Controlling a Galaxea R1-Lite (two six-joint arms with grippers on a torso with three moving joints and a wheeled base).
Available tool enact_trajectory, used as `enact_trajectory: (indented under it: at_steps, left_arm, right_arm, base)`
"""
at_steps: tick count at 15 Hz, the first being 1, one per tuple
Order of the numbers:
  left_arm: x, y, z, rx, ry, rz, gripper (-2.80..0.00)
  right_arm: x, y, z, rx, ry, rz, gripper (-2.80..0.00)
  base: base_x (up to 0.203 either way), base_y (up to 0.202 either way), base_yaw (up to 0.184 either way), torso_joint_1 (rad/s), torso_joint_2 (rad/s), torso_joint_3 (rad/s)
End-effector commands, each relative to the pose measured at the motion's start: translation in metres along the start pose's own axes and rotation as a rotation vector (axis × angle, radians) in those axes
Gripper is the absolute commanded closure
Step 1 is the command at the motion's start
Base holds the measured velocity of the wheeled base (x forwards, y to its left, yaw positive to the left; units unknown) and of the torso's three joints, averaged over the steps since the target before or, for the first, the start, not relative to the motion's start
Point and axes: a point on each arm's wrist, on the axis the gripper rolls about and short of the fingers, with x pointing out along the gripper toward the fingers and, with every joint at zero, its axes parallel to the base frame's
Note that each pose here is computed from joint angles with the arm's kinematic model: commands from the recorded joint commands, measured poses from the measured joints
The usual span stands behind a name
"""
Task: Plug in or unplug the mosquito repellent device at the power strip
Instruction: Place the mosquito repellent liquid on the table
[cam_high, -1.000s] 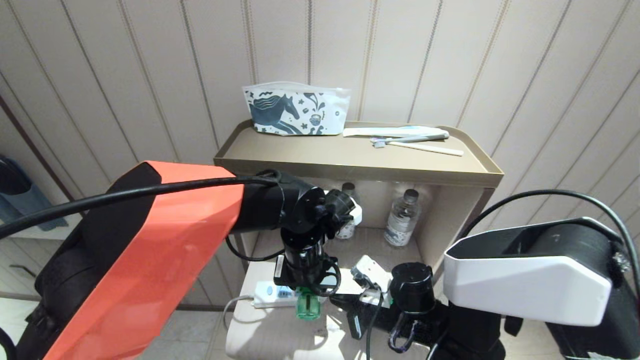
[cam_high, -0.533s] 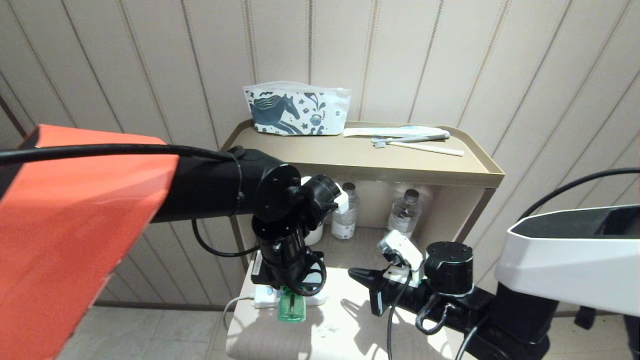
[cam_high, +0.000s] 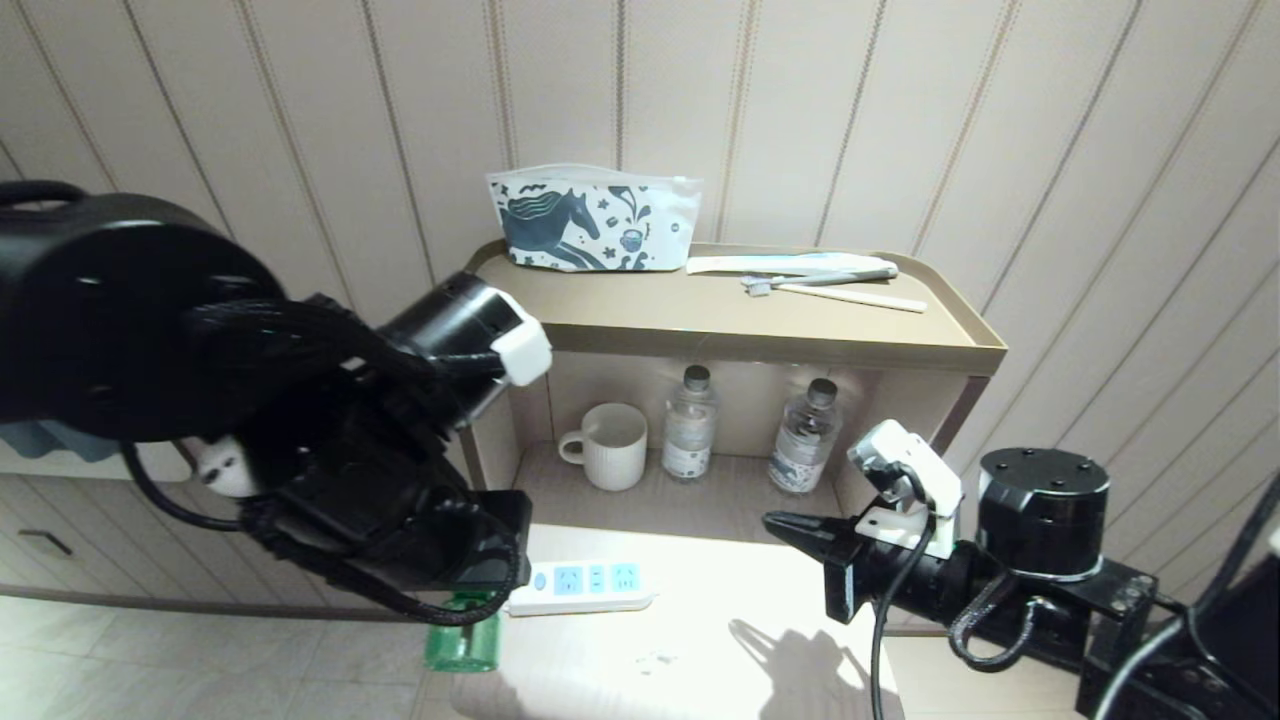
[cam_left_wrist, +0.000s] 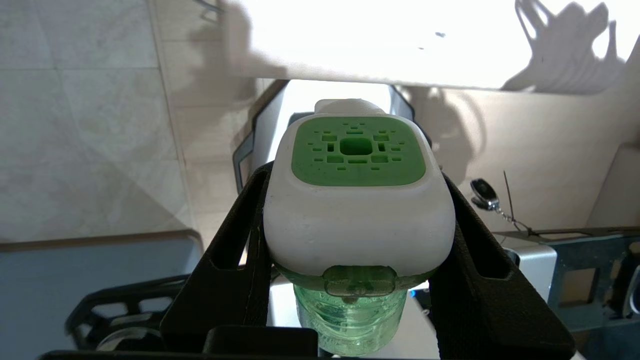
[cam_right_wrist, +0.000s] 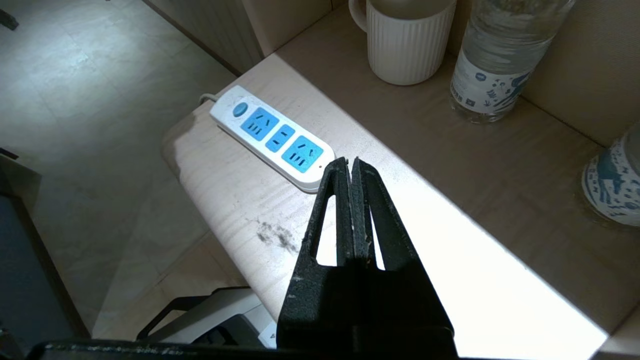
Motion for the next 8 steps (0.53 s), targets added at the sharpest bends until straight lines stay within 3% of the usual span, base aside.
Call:
enact_trajectory:
  at_steps: [1,5,8]
  left_arm:
    - [-0.041,0.03,-0.016,-0.045,-0.084,-0.042,0.0]
    - [-0.061,0.057,-0.037,-0.074,-0.127,-0.052,0.0]
    - [-0.069,0.073,-0.049,-0.096,-0.166,-0.062,0.0]
  right_arm:
    - [-0.034,0.008,0.035,-0.023,-0.074,-0.032,0.0]
    - [-0.103,0.02,0.069,-0.022,-0.078,-0.229,0.0]
    - [-0.173,0.033,0.076,-0.046,-0.127,-0.497,0.0]
  base:
    - [0.0,0.0,0.0,0.0,0.0,0.0]
    - [0.0,0.0,0.0,0.0,0.0,0.0]
    - [0.0,0.0,0.0,0.0,0.0,0.0]
